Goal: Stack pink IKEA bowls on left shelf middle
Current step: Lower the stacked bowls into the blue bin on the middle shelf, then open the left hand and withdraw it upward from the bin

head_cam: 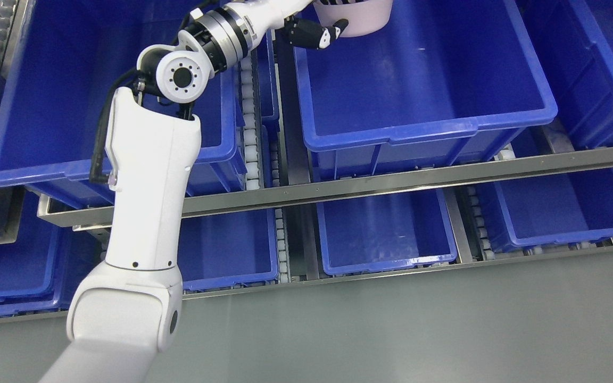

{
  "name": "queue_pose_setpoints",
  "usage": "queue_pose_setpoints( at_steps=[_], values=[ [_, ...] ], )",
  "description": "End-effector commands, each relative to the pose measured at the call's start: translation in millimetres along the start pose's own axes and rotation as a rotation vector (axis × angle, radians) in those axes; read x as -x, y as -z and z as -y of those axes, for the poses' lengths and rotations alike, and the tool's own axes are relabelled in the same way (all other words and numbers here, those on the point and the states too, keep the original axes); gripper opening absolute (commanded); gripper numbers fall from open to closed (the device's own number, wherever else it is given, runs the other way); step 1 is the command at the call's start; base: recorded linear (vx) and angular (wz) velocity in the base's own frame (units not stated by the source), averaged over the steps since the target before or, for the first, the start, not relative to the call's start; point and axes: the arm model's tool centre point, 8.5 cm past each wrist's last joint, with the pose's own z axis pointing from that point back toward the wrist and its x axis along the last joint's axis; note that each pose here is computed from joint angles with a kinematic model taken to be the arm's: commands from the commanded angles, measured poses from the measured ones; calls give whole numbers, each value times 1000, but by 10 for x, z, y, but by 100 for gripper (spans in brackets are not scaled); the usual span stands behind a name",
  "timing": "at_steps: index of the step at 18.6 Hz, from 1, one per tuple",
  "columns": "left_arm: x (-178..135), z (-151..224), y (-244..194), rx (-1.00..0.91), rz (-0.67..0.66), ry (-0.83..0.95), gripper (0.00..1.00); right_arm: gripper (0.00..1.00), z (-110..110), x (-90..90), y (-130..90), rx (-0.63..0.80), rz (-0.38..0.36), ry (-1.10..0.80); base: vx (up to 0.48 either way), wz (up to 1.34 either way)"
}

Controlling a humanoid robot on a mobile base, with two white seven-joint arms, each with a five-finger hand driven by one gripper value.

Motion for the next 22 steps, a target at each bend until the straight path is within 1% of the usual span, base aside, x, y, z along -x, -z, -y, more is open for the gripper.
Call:
queue_pose_setpoints(
  at_steps=[1, 3, 9, 13, 16, 17, 18, 19, 20, 22],
  values=[
    [114, 525, 71, 168, -42, -28, 10, 100, 116, 2, -2, 19, -1, -1, 34, 0],
    [122, 588, 65, 188, -43, -36, 10, 100, 116, 2, -2, 19, -1, -1, 34, -1],
    [81, 641, 107, 199, -32, -35, 12, 100, 116, 2, -2, 19, -1, -1, 34, -11],
    [113, 638, 97, 196, -37, -46, 13, 100, 116, 2, -2, 19, -1, -1, 22, -4],
    [82, 615, 105, 184, -15, -66, 17, 100, 116, 2, -2, 19, -1, -1, 16, -1],
    [65, 605, 111, 176, -3, -77, 23, 100, 116, 2, -2, 19, -1, -1, 0, 0],
    [57, 585, 118, 166, -1, -75, 36, 100, 116, 2, -2, 19, -1, -1, 0, 0],
    [46, 564, 129, 150, 0, -69, 59, 100, 116, 2, -2, 19, -1, -1, 10, -1],
    [41, 539, 133, 132, 1, -67, 72, 100, 116, 2, -2, 19, -1, -1, 10, -1],
    [12, 412, 108, 56, 13, -69, 87, 100, 116, 2, -2, 19, -1, -1, 0, 0]
  ],
)
